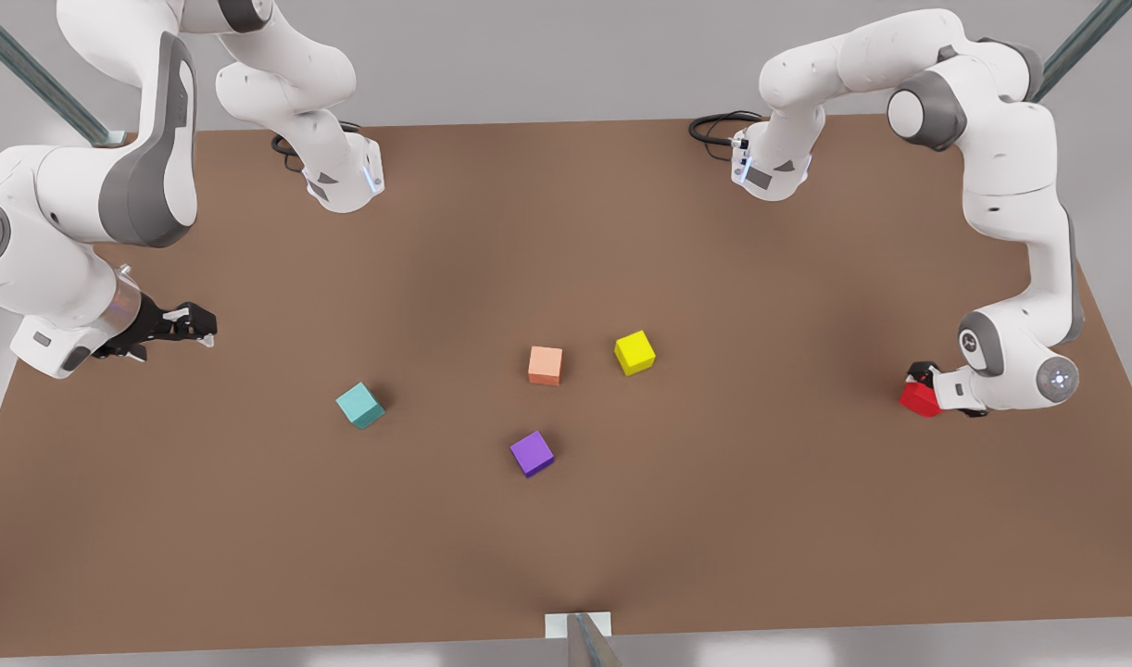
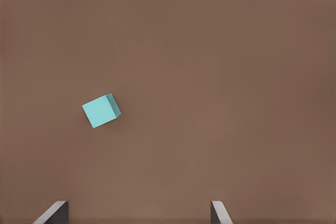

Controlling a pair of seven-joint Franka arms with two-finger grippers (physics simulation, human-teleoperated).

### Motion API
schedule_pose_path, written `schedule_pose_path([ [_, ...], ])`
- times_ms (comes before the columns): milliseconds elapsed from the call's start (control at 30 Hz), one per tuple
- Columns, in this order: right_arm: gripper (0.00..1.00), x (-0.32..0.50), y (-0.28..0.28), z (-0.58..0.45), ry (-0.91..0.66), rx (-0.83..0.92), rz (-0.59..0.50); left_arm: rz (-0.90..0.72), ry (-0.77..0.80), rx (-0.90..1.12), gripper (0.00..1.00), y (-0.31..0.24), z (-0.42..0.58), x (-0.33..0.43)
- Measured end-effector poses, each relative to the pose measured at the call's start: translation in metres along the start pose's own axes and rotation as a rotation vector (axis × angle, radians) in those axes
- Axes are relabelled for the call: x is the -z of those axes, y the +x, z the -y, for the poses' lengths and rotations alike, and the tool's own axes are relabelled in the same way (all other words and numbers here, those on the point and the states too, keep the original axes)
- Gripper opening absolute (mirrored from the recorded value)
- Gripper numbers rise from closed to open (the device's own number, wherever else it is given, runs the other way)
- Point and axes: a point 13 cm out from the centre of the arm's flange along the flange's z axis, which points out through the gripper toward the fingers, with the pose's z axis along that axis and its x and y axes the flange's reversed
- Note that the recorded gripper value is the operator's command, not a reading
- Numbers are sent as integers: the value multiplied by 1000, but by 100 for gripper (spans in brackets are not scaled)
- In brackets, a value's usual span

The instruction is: Pick up red wooden cube and pass to hand red wooden cube and place in blue wooden cube

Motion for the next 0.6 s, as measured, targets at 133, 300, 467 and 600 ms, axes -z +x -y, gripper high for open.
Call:
schedule_pose_path([
  [133,100,-3,1,0,-2,3,-6,-2,3,-2,100,-1,0,-7],
  [300,100,-3,1,-1,-3,6,-7,-2,0,-5,51,-4,0,-10],
  [467,100,-8,-3,-3,-16,12,-9,68,15,43,51,-30,-1,36],
  [600,100,-103,-70,-90,-340,126,-73,287,475,153,51,-114,108,80],
])
